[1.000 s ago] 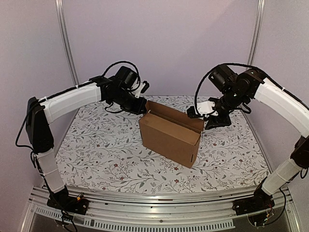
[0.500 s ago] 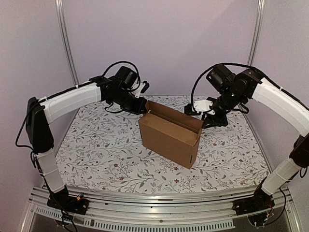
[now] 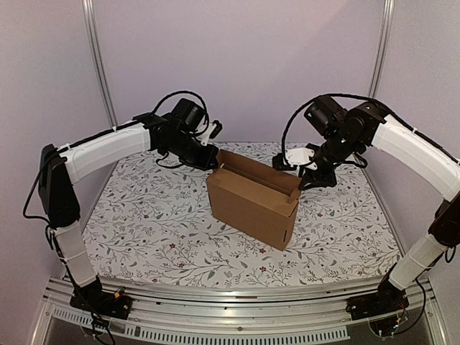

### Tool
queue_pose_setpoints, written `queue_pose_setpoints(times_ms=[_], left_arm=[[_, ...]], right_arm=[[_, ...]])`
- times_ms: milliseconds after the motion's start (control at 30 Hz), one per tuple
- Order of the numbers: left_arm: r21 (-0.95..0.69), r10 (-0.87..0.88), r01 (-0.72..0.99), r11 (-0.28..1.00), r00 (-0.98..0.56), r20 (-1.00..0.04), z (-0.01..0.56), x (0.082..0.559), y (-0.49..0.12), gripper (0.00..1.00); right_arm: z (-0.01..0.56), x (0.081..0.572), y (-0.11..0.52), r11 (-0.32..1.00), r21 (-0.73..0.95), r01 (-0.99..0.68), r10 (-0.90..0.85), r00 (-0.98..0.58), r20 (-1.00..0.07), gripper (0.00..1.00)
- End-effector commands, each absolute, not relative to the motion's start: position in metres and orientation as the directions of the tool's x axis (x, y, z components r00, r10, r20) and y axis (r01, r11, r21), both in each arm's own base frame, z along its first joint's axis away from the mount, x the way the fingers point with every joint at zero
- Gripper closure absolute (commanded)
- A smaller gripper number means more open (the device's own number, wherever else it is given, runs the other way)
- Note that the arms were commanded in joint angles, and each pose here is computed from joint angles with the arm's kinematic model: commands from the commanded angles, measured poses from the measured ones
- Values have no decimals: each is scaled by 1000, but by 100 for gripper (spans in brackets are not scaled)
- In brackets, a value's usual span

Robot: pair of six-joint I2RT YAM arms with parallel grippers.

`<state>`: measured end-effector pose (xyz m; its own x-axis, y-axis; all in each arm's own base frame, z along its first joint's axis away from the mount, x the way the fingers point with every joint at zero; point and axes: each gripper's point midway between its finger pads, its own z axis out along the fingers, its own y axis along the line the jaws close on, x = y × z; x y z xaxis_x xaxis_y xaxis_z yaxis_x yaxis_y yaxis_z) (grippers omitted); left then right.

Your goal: Fold the paper box

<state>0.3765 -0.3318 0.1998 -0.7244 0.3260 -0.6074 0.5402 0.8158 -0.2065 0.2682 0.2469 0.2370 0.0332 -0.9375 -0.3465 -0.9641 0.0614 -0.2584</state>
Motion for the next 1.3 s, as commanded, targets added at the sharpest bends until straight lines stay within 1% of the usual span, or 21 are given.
queue_pose_setpoints(times_ms=[0, 200, 1100, 1267], left_arm=[[-192, 386, 543, 818, -765, -516, 176, 353, -324, 100], [-192, 385, 541, 819, -765, -517, 177, 353, -324, 100], [-190, 383, 536, 823, -769, -511, 176, 352, -321, 100], [-189, 385, 540, 820, -765, -516, 175, 352, -321, 100]], right_arm=[[242, 256, 242, -30, -275, -961, -937, 123, -326, 73], [247, 259, 239, -48, -311, -949, -940, 148, -308, 73], [247, 252, 241, -65, -281, -957, -933, 158, -324, 73], [245, 249, 242, -73, -286, -955, -937, 164, -309, 73]])
